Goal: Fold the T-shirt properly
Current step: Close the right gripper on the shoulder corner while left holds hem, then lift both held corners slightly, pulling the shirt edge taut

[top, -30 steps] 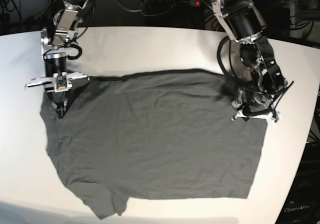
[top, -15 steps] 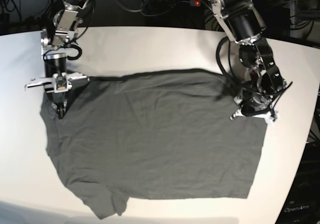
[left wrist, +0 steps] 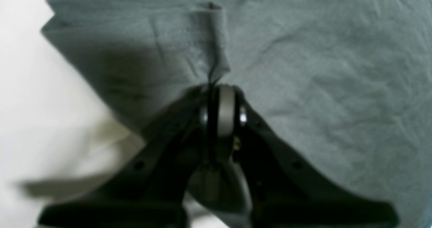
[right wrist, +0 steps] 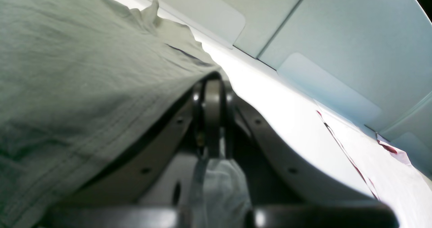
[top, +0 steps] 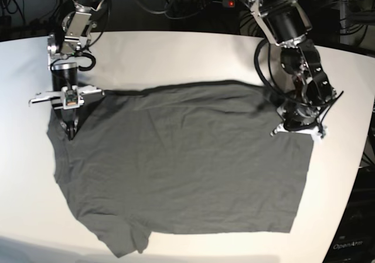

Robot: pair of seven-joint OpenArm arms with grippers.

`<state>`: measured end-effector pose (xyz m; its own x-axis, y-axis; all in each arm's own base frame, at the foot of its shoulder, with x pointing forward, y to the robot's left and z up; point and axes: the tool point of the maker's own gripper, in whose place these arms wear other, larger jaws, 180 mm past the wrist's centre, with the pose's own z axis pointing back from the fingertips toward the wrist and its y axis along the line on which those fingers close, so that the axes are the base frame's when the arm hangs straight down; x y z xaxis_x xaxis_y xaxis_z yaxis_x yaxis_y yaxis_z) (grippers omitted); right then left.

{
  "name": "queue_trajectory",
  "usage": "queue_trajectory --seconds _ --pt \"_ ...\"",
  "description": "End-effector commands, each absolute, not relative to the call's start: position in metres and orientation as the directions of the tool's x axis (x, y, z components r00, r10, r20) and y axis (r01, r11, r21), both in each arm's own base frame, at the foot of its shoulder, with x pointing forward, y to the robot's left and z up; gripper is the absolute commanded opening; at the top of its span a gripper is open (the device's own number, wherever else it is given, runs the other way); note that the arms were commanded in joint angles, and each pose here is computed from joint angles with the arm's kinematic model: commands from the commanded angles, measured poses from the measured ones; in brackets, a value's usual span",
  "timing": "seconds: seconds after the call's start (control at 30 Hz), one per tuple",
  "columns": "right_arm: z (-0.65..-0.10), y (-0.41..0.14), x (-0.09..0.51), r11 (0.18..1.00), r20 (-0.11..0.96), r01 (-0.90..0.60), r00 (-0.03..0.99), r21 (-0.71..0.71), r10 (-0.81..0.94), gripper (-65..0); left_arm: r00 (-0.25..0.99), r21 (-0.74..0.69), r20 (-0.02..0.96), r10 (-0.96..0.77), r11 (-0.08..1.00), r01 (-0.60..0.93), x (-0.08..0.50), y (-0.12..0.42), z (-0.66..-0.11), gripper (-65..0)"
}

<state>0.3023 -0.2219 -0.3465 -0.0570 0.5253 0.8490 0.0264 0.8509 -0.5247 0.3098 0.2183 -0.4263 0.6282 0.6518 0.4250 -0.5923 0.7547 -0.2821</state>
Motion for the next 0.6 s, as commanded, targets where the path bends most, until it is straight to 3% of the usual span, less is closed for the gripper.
queue_trajectory --seconds 0.0,0.27,0.57 --pt "-0.329 -0.224 0.307 0.849 0.841 0.046 -0.115 -0.527 0.528 -65.0 0.594 -0.299 0.485 0.642 0.76 -0.578 0.322 0.226 -0.406 -62.1" --pt "-0.33 -0.224 0.306 0.849 0.842 0.043 -0.112 -0.527 0.528 -65.0 0.542 -0.325 0.565 0.622 0.772 -0.546 0.33 0.231 -0.362 -62.1" --pt "-0.331 -0.223 0.308 0.852 0.845 0.04 -0.112 -0.522 0.523 -65.0 0.526 -0.334 0.585 0.618 0.774 -0.538 0.338 0.233 -0.353 -62.1"
